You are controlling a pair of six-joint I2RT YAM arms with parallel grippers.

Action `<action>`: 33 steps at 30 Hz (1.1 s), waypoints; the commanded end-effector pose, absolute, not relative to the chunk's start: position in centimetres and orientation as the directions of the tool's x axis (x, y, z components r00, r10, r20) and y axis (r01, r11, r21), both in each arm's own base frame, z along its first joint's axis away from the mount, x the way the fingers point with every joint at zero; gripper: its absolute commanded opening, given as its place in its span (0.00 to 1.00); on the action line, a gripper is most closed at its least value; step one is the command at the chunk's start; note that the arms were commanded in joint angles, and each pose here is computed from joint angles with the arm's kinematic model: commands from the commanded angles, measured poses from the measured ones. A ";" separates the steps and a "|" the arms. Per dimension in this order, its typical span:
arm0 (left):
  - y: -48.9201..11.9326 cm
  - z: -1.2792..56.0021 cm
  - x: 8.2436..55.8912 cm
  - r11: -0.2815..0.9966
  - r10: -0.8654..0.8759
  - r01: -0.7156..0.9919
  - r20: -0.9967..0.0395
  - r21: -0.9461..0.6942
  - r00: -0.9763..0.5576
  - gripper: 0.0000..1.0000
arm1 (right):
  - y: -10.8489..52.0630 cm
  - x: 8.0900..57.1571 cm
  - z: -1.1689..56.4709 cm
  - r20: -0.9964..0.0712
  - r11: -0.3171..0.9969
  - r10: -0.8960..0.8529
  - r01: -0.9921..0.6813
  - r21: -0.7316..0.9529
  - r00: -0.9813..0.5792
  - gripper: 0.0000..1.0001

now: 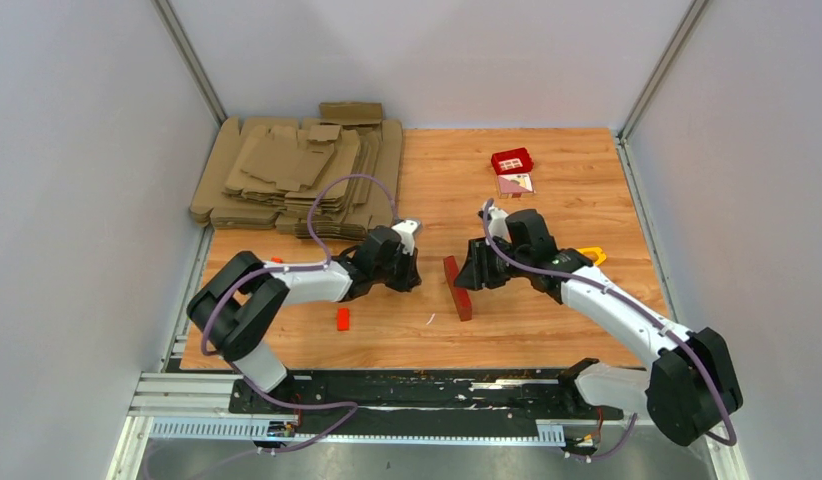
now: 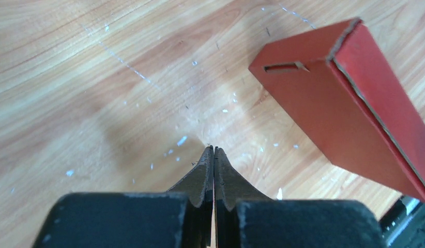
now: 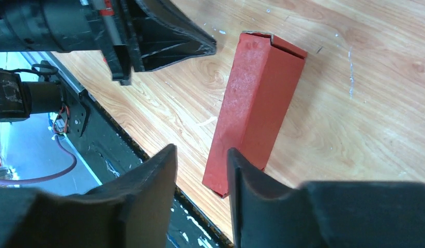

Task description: Fold the paper box

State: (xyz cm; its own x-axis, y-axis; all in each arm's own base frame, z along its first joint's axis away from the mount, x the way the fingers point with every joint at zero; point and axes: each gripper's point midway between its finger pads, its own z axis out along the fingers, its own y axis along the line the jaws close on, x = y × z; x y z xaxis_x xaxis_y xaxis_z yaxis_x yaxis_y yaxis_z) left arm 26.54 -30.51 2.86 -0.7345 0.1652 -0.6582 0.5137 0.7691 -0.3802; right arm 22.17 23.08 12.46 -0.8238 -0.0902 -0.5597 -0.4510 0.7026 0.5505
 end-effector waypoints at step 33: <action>-19.7 14.7 26.7 0.893 0.091 0.444 -0.934 -0.078 -0.347 0.51 | 20.7 26.4 10.5 -0.528 0.893 -0.447 -0.395 -0.216 -0.722 0.20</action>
State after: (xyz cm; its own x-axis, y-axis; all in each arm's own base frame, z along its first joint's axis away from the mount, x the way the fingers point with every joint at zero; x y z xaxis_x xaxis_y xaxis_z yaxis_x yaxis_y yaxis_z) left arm 25.89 -19.42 12.48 -0.4195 0.1352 -0.8976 0.4431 0.8935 -0.0725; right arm 23.69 22.82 8.08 -0.7638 -0.4239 -0.4867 -0.4663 0.8838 -0.0380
